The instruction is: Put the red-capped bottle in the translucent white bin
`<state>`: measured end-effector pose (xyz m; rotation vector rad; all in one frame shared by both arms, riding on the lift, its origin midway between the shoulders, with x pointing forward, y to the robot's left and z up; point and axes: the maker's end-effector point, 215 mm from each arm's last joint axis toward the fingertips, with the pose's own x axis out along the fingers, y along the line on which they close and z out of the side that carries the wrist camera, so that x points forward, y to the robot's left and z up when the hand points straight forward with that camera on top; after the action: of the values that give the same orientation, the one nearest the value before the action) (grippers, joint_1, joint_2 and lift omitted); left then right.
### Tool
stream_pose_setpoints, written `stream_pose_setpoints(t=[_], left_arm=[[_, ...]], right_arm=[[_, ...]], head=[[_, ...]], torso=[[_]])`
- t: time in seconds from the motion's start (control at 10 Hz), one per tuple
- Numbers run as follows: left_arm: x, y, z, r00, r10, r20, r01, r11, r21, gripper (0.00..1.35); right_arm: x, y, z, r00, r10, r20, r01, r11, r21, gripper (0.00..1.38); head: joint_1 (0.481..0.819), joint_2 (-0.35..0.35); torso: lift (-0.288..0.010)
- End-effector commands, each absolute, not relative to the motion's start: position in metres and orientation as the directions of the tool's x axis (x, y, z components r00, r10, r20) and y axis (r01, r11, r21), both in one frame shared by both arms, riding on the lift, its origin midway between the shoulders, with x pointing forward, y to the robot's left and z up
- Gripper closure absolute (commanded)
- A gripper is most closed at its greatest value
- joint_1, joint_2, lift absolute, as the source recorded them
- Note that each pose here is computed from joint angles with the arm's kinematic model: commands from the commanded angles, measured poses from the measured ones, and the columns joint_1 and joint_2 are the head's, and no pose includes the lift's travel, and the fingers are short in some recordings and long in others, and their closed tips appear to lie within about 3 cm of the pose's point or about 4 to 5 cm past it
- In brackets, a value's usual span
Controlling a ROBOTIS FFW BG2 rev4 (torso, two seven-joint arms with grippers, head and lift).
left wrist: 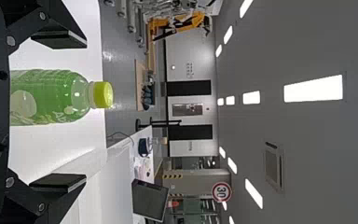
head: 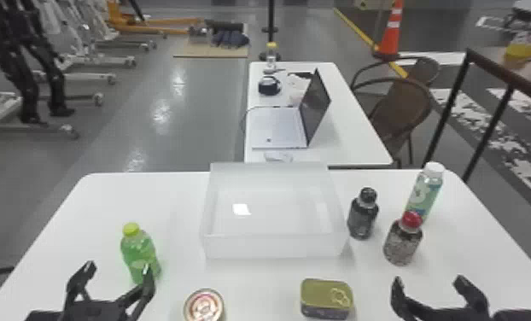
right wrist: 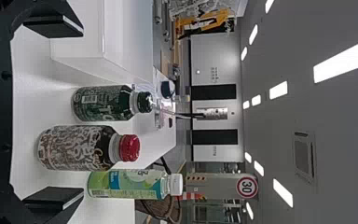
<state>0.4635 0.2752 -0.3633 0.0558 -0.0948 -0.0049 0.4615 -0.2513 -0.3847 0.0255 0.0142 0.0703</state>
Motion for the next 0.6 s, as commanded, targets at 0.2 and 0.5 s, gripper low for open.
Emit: stream_pose_setpoints(t=[0.2, 0.5], left_arm=[[0.4645, 0.2738, -0.3632, 0.995, -0.007, 0.098, 0.002, 0.999, 0.049, 0.27], [0.4656, 0.2724, -0.3625, 0.995, -0.009, 0.1, 0.004, 0.999, 0.045, 0.27]], right_arm=[[0.461, -0.2518, -0.3859, 0.997, 0.071, -0.014, -0.071, 0.997, 0.027, 0.1], [0.4612, -0.2521, -0.3851, 0.997, 0.07, -0.012, -0.069, 0.997, 0.029, 0.1]], head=[[0.549, 0.0], [0.549, 0.0]], torso=[[-0.1], [-0.1]])
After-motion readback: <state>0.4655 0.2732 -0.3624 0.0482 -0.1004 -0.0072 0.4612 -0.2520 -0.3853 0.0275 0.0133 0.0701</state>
